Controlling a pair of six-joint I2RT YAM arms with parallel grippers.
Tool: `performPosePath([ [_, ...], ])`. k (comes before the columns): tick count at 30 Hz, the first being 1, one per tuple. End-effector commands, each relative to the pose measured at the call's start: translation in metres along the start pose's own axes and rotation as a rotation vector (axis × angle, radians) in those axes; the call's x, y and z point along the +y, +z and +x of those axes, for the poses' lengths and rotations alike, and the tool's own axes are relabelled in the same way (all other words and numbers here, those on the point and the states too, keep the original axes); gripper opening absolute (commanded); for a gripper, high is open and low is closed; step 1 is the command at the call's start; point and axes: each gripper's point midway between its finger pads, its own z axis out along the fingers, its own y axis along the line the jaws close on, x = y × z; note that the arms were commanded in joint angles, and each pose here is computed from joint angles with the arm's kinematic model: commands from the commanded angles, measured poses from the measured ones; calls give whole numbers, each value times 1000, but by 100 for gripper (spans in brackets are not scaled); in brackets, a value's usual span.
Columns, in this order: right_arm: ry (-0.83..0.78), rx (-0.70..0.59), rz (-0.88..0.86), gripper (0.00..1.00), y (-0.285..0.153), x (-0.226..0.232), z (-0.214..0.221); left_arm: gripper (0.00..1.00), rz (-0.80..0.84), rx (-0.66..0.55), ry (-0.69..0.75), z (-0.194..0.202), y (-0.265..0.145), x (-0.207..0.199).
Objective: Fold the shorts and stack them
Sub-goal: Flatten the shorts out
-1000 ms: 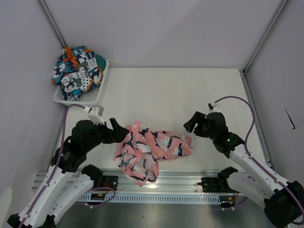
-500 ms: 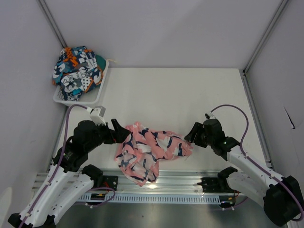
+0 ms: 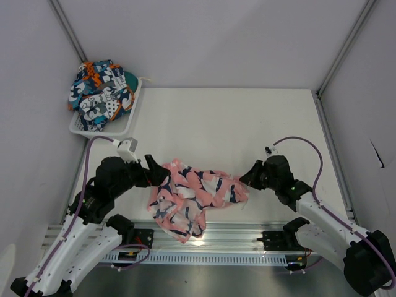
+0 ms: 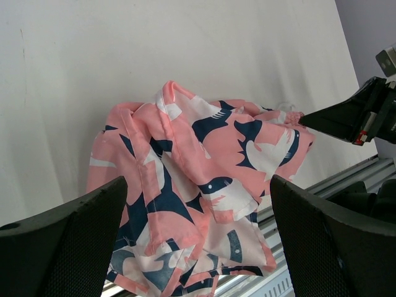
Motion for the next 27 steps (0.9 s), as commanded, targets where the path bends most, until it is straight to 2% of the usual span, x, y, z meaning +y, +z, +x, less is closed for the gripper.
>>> performPosePath([
  [1, -12, -26, -117, 0, 0, 26, -12, 98, 20, -10, -3, -3, 4, -3],
  [5, -46, -116, -173, 0, -6, 51, -50, 99, 32, 0, -20, -1, 12, -5],
  [10, -161, -196, -330, 0, -18, 128, -139, 99, 42, -2, -29, -14, 32, -13],
  [11, -201, -239, -373, 0, -34, 151, -162, 98, 57, -32, -23, -29, 29, -21],
  [15, -257, -377, -410, 0, -72, 178, -210, 98, 94, -79, 8, -56, 32, -38],
  [20, -283, -384, -470, 0, -92, 179, -217, 97, 201, -70, 28, -64, 40, -61],
  [27, -346, -366, -462, 0, -96, 175, -209, 97, 222, -142, 31, -81, 51, -70],
])
